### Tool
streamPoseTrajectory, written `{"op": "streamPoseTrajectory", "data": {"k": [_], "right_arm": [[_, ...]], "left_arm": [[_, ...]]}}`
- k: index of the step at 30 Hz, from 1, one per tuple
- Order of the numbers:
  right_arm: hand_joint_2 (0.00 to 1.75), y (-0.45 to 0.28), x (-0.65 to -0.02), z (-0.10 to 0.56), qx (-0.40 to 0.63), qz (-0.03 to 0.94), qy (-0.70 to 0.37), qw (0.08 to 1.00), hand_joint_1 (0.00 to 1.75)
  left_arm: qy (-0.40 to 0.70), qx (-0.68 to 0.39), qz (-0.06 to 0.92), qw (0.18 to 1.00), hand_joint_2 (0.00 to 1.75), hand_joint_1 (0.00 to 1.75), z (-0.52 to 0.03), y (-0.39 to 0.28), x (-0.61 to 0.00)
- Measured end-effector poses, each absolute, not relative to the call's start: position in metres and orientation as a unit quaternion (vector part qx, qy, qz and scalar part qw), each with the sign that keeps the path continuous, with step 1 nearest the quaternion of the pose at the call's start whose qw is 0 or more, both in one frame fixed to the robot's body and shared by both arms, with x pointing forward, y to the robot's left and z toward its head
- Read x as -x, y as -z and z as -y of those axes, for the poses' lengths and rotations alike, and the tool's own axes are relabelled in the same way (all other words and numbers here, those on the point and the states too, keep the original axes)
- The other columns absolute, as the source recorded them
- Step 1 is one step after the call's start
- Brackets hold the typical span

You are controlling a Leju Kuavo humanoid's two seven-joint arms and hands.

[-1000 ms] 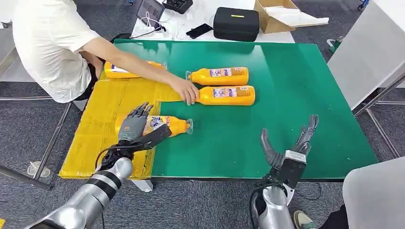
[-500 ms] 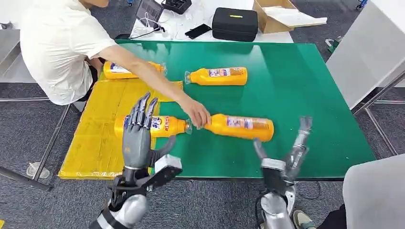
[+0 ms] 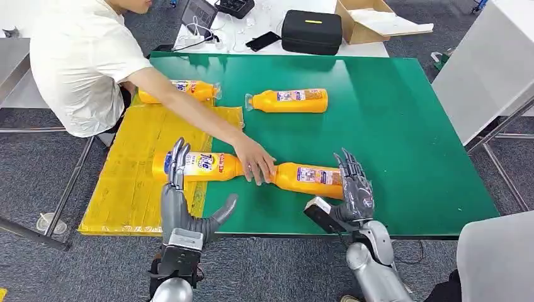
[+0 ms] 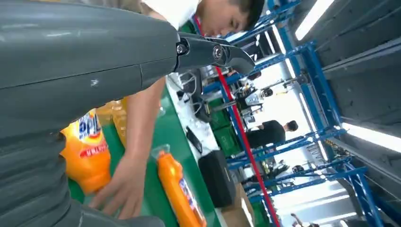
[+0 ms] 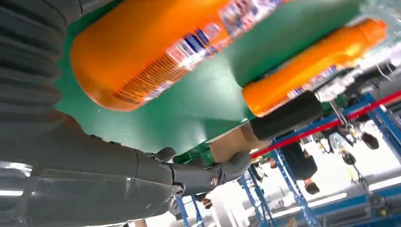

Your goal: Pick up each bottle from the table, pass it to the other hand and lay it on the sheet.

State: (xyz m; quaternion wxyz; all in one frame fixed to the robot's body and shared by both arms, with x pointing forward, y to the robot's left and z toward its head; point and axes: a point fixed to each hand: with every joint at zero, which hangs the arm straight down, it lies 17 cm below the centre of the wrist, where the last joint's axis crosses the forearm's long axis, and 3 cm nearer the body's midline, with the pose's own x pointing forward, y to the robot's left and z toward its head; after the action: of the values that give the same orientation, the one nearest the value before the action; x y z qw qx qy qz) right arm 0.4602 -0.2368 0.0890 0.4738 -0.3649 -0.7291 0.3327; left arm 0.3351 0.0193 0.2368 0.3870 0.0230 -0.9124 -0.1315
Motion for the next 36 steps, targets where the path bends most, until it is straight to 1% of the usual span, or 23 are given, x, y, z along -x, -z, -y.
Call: {"op": "streamPoseTrajectory", "data": {"k": [3,7,11,16,22,28,36], "right_arm": [[1.75,-0.089,-0.461,0.237,0.365,0.729,-0.334,0.474,0.00],[1.75,-0.063,-0.473,0.232,0.359,0.695,-0.401,0.477,0.00],[1.75,-0.057,-0.477,0.229,0.363,0.680,-0.424,0.475,0.00],[1.75,-0.038,-0.484,0.237,0.369,0.639,-0.462,0.492,0.00],[1.75,-0.027,-0.490,0.245,0.371,0.611,-0.482,0.507,0.00],[1.75,-0.017,-0.506,0.261,0.391,0.546,-0.516,0.532,0.00],[1.75,-0.018,-0.512,0.263,0.394,0.537,-0.526,0.529,0.00]], "left_arm": [[0.130,-0.021,0.912,0.388,1.75,0.00,-0.019,-0.237,-0.335],[0.083,0.013,0.906,0.415,1.75,0.00,-0.024,-0.237,-0.340],[0.078,0.022,0.903,0.422,1.75,0.00,-0.023,-0.237,-0.341],[0.077,0.058,0.888,0.449,1.75,0.00,-0.015,-0.231,-0.343],[0.073,0.074,0.880,0.464,1.75,0.00,-0.012,-0.229,-0.345],[0.066,0.085,0.869,0.482,1.75,0.00,-0.008,-0.228,-0.350],[0.064,0.085,0.869,0.482,1.75,0.00,-0.007,-0.230,-0.352]]}}
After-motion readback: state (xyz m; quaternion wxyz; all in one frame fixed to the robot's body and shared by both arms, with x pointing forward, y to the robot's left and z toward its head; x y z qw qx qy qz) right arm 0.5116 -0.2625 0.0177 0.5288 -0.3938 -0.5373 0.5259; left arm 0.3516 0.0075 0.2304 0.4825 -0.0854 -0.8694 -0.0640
